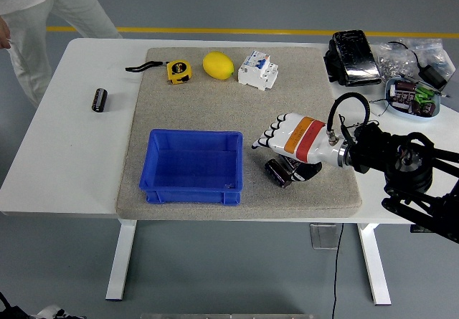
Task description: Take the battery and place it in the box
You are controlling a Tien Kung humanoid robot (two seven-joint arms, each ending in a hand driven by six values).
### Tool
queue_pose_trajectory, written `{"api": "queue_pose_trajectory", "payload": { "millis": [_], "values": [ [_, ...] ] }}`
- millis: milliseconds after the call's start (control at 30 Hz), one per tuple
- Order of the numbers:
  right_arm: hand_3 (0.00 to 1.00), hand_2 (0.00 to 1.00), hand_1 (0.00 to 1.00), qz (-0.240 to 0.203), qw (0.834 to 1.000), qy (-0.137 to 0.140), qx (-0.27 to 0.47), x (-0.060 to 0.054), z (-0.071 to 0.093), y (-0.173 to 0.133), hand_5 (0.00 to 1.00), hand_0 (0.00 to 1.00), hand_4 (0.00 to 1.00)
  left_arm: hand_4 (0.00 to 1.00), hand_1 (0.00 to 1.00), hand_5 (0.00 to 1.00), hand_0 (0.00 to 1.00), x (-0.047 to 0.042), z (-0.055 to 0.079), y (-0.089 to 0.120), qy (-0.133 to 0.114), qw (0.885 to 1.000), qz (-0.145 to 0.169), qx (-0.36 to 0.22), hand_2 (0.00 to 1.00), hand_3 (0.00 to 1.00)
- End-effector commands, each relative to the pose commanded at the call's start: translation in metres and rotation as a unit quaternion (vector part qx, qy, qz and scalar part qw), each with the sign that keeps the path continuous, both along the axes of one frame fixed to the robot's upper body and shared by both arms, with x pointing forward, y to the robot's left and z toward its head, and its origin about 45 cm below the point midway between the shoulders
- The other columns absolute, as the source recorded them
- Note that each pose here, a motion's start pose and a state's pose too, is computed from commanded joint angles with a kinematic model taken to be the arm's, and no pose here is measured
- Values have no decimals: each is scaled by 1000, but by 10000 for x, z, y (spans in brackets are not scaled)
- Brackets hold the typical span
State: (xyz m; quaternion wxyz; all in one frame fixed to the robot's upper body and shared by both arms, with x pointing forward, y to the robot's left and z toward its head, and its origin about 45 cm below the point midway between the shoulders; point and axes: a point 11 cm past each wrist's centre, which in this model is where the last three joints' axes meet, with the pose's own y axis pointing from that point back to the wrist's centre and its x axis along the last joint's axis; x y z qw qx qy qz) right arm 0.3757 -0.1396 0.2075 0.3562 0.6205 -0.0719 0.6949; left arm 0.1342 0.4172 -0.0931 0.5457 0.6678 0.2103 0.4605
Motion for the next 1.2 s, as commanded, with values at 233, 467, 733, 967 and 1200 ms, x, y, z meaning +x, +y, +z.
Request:
{"api": "queue_pose_trajectory", "payload": {
  "millis": [233,467,733,967,1200],
  "values": [
    [816,755,712,0,1000,-2,-20,91,-49,37,197,714,998,639,711,534,740,5,3,3,0,1000,-1,1,753,623],
    [791,743,712,-15,999,5,-38,168,-115,26,188,713,998,639,708,534,740,-12,0,11,1,1000,-1,2,753,622],
    [763,723,692,-31,999,12,-43,225,-156,-30,165,693,998,639,708,531,740,-20,-4,3,2,1000,-1,0,753,623],
    [762,722,686,-41,998,6,-39,280,-89,-50,164,689,998,640,709,532,740,-22,0,17,4,1000,-2,2,752,620],
    [762,720,685,-58,997,15,-40,334,-127,-128,160,680,998,639,708,531,740,16,8,6,2,1000,-5,1,753,622]
  ]
}}
